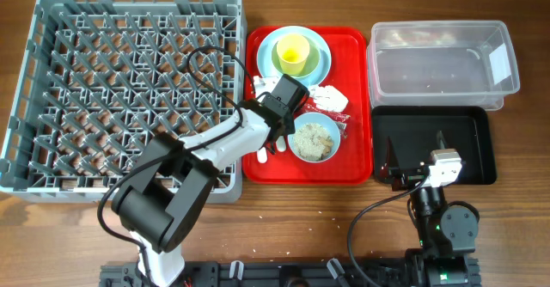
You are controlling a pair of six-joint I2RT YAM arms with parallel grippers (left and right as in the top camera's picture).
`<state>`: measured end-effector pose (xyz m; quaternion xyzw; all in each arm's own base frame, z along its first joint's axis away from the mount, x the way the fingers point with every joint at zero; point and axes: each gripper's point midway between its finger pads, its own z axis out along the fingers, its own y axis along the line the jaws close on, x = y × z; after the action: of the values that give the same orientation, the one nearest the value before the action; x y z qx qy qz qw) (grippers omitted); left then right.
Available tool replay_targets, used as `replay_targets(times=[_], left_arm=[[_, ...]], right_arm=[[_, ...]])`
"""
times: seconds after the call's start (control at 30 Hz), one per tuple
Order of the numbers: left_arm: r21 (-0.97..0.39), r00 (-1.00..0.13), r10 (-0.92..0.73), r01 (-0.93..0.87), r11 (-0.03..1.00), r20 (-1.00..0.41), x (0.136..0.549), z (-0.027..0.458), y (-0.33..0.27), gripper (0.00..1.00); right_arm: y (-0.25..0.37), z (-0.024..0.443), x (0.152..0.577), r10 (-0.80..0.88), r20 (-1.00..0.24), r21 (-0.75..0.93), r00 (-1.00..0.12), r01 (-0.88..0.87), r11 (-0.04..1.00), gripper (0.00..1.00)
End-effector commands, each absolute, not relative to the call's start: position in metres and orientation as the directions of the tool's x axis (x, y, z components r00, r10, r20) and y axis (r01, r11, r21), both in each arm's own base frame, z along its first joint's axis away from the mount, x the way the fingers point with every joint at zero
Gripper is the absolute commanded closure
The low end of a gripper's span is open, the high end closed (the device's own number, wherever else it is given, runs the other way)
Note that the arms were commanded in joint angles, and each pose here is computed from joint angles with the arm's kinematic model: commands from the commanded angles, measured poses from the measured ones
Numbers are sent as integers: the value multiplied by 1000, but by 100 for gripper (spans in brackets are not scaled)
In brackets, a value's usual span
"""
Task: Sort waste into correct bins and load items into the dishwasher rack
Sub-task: 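Grasp the white plastic spoon with the left gripper, then carry the spoon to the dish rack and release it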
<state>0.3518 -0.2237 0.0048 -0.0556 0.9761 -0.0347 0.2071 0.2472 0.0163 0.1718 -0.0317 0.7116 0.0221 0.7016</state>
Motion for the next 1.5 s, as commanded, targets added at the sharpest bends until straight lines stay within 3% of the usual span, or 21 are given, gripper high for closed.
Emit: replay_targets(times=[0.0,0.1,0.27,0.33,0.43,0.6,0.8,1.0,1.07,1.13,1.2,1.47], left_arm=[[-42,-930,-101,-93,995,-353,341,-25,-218,89],[-58,-907,-114,-99,993,-406,353,-5,-221,96],[-166,-787,-82,26,986,-611,374,126,-232,96],[-144,-730,-49,68,987,-682,364,181,-209,96],[-61,-683,-24,30,998,-730,354,222,-155,96],[2,-765,-45,-60,998,-643,363,190,-108,96],[123,-907,-14,-73,990,-422,374,84,-102,96],[120,-904,-17,-75,990,-428,380,77,-104,94],[121,-904,-16,-75,990,-427,380,77,-104,88],[119,-902,-17,-76,990,-431,380,78,-104,66],[102,-886,-24,-80,992,-463,382,93,-104,55],[-61,-688,-111,-97,993,-718,367,238,-96,43]], right_arm=[[16,174,247,-24,-1000,-24,-4,-71,997,0],[16,174,247,-24,-1000,-24,-4,-71,997,0],[16,174,247,-24,-1000,-24,-4,-71,997,0],[16,174,247,-24,-1000,-24,-4,-71,997,0],[16,174,247,-24,-1000,-24,-4,-71,997,0],[16,174,247,-24,-1000,-24,-4,-71,997,0],[16,174,247,-24,-1000,-24,-4,-71,997,0],[16,174,247,-24,-1000,-24,-4,-71,997,0],[16,174,247,-24,-1000,-24,-4,-71,997,0],[16,174,247,-24,-1000,-24,-4,-71,997,0],[16,174,247,-24,-1000,-24,-4,-71,997,0],[16,174,247,-24,-1000,-24,-4,-71,997,0]])
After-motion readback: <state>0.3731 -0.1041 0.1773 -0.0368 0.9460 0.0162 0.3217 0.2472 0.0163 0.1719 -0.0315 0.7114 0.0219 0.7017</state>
